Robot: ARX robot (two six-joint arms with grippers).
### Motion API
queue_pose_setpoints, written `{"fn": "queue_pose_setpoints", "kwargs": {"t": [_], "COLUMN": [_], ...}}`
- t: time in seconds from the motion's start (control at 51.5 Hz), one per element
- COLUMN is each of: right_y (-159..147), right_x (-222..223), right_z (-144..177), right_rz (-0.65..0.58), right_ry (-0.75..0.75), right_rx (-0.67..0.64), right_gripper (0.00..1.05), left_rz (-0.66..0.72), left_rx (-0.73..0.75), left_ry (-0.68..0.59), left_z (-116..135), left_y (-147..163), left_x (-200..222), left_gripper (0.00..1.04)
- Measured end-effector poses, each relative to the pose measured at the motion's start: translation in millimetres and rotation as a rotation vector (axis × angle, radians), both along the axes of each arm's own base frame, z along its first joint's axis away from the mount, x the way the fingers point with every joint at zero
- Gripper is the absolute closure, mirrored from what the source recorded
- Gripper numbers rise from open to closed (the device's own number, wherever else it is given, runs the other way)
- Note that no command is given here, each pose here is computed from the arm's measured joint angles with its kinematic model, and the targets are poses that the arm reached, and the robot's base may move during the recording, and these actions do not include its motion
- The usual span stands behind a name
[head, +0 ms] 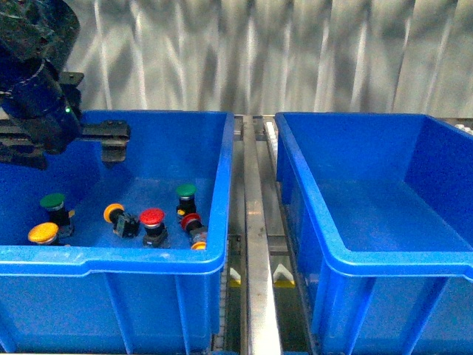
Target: Pick red and yellow buttons and place in box
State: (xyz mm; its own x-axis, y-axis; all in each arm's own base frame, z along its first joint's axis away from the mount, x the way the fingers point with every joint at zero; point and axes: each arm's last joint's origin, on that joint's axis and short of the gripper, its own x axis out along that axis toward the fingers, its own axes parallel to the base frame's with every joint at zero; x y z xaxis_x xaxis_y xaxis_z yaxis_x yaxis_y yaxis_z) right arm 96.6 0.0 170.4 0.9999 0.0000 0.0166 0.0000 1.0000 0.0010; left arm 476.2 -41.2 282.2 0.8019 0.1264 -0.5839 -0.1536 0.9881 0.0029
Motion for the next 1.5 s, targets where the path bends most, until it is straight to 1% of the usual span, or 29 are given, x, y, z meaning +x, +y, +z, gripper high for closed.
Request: {"fn": "queue_pose_setpoints", "kwargs": {"t": [0.155, 0.369, 0.564, 0.739, 0.933, 1.186, 1.496], "right_y": [0.0, 0.0, 0.0, 0.0, 0.0, 0.0, 0.0], "right_x": [0.0, 0.0, 0.0, 0.0, 0.0, 0.0, 0.0], "right_z": [-0.1, 0.0, 0.0, 0.0, 0.0, 0.0, 0.0], "right_rz": [0.0, 0.0, 0.0, 0.0, 0.0, 0.0, 0.0], "right_ry": [0.0, 0.0, 0.0, 0.0, 0.0, 0.0, 0.0], "right_rx": [0.0, 0.0, 0.0, 0.0, 0.0, 0.0, 0.0], "right_gripper": [0.07, 0.07, 0.07, 0.07, 0.07, 0.07, 0.07], "left_rz": [-0.023, -0.04, -0.065, -0.101, -0.104, -0.097, -0.125], "left_rx": [-0.005, -0.035, -0.061, -0.068, -0.062, -0.068, -0.095], "left_ry": [0.019, 0.04, 0.089, 0.133, 0.184, 0.241, 0.264], "left_z": [-5.2, -9.3, -24.8, -37.9, -43.5, -49.3, -50.7], "left_y": [-15.4, -22.5, -31.3, -46.3, -54.9, -56.0, -64.8], "left_x": [18.8, 31.6, 43.5, 52.1, 57.8, 61.4, 59.5], "left_gripper": [0.08, 0.08, 0.08, 0.08, 0.08, 0.08, 0.08]}}
